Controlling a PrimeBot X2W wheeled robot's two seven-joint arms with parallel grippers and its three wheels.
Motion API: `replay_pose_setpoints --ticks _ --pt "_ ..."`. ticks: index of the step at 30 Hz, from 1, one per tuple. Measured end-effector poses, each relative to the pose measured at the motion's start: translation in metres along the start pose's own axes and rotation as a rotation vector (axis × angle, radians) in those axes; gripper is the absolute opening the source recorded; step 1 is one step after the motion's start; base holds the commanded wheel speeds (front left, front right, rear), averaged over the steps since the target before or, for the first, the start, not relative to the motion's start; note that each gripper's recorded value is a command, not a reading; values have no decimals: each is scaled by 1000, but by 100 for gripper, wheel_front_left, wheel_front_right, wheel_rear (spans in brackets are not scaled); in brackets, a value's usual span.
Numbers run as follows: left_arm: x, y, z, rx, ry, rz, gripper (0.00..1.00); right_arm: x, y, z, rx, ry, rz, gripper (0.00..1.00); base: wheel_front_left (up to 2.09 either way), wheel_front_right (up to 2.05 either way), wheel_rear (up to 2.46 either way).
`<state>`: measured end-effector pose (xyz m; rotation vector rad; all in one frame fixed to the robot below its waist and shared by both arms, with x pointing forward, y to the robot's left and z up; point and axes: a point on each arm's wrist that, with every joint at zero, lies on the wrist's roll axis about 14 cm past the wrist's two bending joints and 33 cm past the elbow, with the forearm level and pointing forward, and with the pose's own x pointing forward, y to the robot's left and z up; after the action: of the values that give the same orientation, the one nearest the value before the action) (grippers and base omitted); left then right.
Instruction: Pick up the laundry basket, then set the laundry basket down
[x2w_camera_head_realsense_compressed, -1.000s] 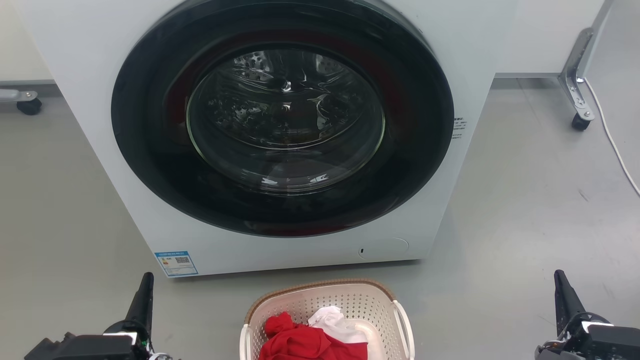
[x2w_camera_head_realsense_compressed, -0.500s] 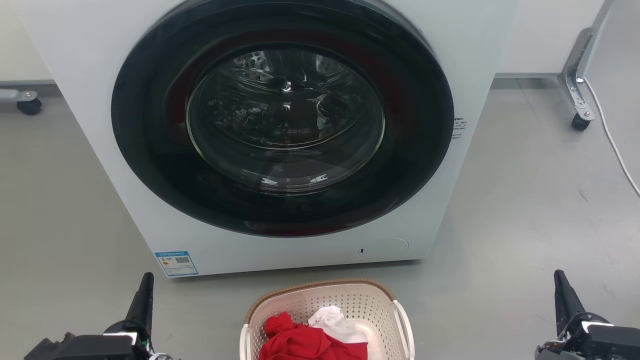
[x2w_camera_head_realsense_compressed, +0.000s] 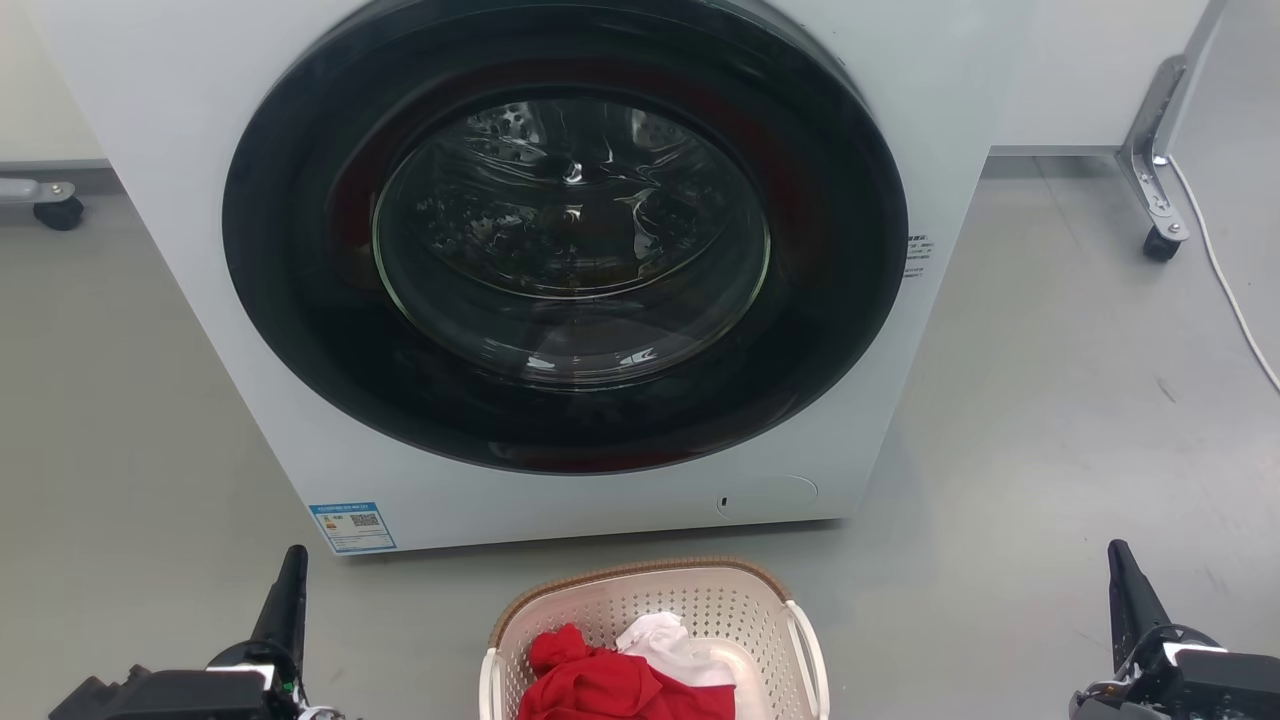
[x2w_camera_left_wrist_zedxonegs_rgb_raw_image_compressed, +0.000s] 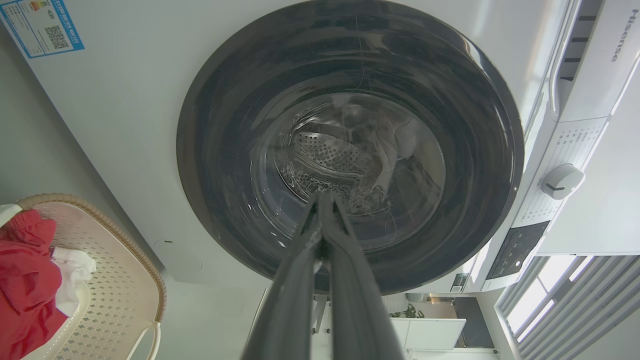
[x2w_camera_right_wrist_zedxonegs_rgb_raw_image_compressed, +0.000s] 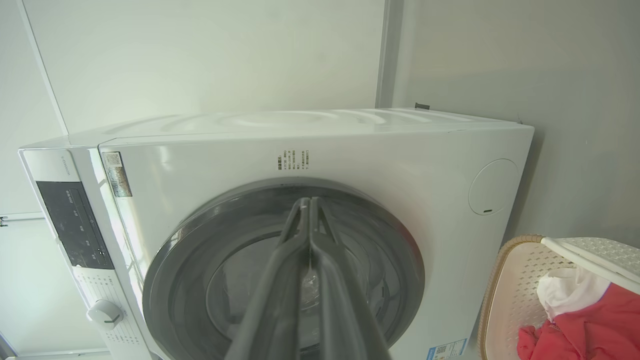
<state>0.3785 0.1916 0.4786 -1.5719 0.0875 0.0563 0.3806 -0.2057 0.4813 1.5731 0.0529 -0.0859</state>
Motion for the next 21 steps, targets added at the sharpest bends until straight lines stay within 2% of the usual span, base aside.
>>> replay_pose_setpoints --ticks 21 --pt "0 0 0 0 0 1 0 0 0 0 0 0 1 0 0 0 0"
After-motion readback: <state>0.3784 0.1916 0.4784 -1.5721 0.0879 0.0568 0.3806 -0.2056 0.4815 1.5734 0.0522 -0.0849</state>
